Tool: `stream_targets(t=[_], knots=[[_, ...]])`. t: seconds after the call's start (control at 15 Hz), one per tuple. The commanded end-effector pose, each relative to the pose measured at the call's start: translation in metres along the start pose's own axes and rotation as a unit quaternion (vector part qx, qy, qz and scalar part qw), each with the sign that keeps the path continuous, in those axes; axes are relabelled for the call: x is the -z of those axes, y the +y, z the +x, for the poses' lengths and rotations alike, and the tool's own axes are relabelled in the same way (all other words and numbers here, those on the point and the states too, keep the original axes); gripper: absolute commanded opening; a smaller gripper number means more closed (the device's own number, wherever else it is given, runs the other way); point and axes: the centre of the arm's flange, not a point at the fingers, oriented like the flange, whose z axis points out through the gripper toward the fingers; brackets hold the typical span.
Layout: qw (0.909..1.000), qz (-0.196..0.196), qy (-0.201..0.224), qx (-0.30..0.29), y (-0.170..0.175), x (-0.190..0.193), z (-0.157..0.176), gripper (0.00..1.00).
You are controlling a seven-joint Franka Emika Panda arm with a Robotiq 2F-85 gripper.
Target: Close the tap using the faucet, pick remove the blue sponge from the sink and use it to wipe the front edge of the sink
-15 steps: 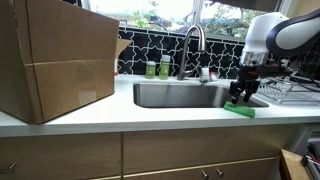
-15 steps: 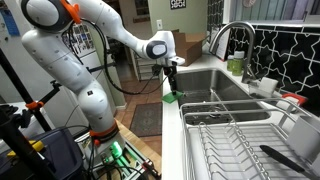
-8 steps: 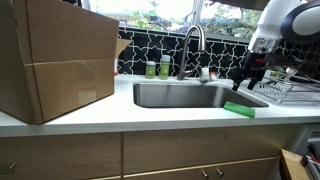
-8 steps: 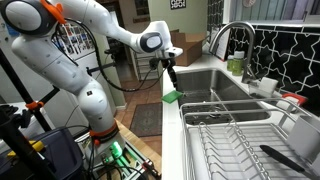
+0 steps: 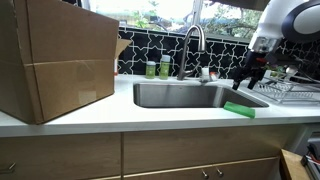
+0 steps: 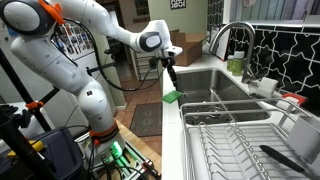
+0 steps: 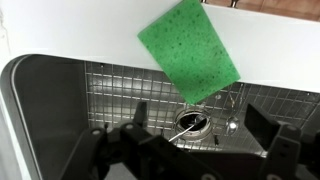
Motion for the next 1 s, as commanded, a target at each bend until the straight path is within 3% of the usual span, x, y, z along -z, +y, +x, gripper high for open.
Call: stream_targets(t=[0.0,0.2,0.47,0.6,0.67,0.93], knots=[[0.9994,0.032,-0.006,0.010,0.013,0.050,-0.011,1.00],[0.9992,0.029,-0.028,0.002,0.031,0.097,-0.020,1.00],[0.9971,-0.033,-0.067,-0.013,0.049,0.142,-0.035,1.00],[0.9956,-0.070,-0.059,-0.024,0.056,0.153,-0.038,1.00],[0.9976,-0.034,-0.058,-0.014,0.051,0.144,-0.035,1.00],[0.9971,-0.054,-0.051,-0.018,0.054,0.152,-0.035,1.00]])
